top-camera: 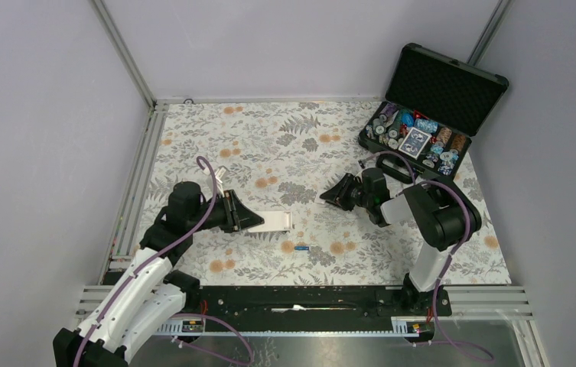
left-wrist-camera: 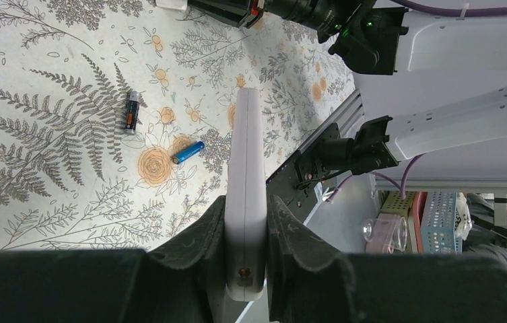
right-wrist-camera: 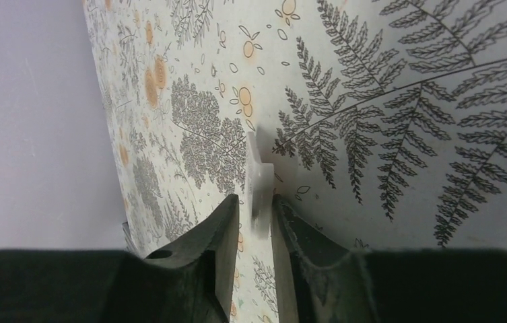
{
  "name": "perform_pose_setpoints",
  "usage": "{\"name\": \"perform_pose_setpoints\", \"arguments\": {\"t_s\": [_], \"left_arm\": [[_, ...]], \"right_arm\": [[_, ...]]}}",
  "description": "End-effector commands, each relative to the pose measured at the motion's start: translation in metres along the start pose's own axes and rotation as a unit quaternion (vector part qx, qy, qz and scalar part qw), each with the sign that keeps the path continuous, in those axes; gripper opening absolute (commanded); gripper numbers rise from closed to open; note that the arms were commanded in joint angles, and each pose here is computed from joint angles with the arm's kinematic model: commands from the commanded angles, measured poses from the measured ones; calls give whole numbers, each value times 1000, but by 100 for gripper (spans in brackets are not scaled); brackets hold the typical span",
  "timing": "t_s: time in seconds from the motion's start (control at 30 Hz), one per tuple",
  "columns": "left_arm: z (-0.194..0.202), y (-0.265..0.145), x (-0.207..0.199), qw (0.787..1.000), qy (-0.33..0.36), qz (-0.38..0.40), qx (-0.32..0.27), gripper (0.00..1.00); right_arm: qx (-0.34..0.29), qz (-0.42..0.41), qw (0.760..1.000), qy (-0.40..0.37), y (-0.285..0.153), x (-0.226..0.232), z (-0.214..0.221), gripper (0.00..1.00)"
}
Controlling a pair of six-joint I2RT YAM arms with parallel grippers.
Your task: Load the batteries into the remote control
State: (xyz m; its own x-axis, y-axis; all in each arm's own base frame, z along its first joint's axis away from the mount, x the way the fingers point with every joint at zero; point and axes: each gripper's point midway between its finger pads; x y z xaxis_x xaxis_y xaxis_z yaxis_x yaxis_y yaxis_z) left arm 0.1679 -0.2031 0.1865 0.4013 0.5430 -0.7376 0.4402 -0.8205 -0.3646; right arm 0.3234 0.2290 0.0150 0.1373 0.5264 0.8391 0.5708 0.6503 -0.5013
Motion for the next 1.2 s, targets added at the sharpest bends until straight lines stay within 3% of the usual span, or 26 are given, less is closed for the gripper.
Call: {"name": "perform_pose_setpoints", "arguments": {"t_s": [0.0,0.23,0.43,0.77,1.17], "left_arm": [[-5,1,-7,1000,4,22,-8,0],[3,2,-3,999,-24,21,-3,0],[13,5,5,998,-62,14,2,0],[49,12,47,986,-163,-41,-1,0],[77,27,78,971,-233,-56,-13,0]], "right_arm": [[-13,20,1000,-6,0,-13,-4,33],[-22,61,998,-22,-16,-28,0,47],[-43,97,993,-53,-37,-30,-6,53],[-68,94,987,-107,-76,-2,-13,55],[-20,41,988,-148,-95,32,21,53]]}}
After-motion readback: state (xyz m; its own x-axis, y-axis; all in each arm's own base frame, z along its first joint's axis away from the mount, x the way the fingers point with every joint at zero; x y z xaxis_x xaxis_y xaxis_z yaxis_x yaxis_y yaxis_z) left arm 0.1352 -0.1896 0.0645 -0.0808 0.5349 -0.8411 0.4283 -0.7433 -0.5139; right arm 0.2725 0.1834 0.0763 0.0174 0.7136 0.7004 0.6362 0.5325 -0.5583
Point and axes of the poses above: each gripper's point midway between its finger pads, its own y axis out along the fingers, its own x axis along the line the jaws close on, z = x × y, and after that the axes turned 5 degrees about y, right-handed
